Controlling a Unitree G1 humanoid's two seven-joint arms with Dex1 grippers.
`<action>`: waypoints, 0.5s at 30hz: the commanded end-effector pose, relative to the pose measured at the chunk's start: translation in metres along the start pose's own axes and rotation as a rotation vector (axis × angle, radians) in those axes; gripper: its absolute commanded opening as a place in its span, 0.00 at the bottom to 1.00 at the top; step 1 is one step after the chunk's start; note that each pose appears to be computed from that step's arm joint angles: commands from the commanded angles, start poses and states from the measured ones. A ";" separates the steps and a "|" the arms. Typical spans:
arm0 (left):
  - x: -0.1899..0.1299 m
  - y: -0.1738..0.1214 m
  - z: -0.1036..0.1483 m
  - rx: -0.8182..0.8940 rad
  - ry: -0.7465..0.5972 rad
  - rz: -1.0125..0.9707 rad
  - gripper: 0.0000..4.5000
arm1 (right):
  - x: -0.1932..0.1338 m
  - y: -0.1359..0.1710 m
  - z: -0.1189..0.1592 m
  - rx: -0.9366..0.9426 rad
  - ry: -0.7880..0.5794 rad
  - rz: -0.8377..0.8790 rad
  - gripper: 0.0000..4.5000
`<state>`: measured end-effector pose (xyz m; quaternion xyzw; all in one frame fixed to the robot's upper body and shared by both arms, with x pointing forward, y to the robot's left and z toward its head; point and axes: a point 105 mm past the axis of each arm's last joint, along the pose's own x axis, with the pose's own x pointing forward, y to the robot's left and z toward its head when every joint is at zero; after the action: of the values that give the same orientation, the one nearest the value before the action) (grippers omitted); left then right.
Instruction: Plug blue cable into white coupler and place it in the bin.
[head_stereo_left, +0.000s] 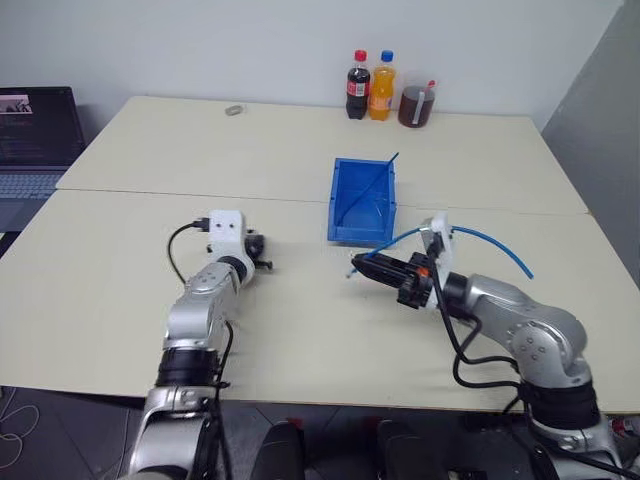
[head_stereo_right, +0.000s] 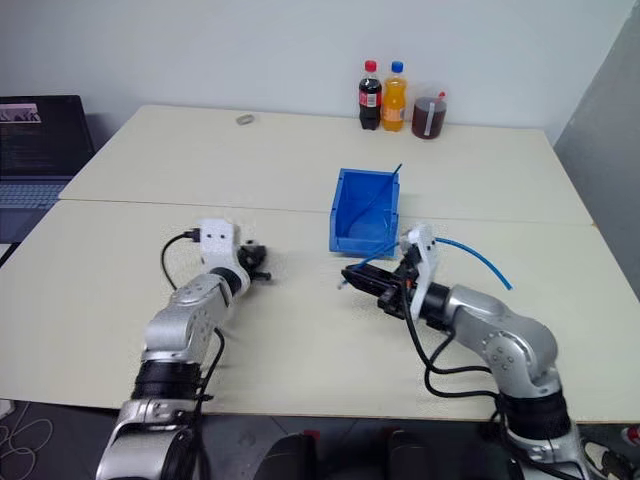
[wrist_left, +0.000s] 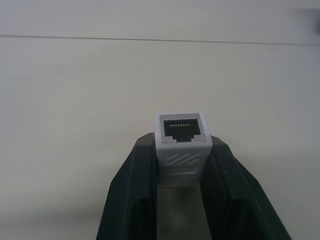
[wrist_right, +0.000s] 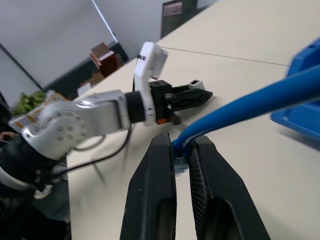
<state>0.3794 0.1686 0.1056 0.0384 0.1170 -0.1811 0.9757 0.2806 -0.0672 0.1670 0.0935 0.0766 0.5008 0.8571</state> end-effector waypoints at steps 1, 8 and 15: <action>-0.018 -0.064 0.013 0.135 -0.006 -0.445 0.18 | -0.015 0.008 0.008 -0.088 -0.014 -0.012 0.02; -0.044 -0.103 -0.010 0.434 0.080 -0.894 0.18 | -0.026 0.007 -0.005 -0.159 0.051 -0.047 0.02; -0.041 -0.114 -0.029 0.558 0.114 -1.083 0.18 | -0.019 0.010 -0.006 -0.260 0.064 -0.031 0.02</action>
<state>0.2953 0.0843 0.0830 0.2196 0.1333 -0.6575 0.7083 0.2646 -0.0848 0.1530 -0.0131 0.0720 0.4828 0.8727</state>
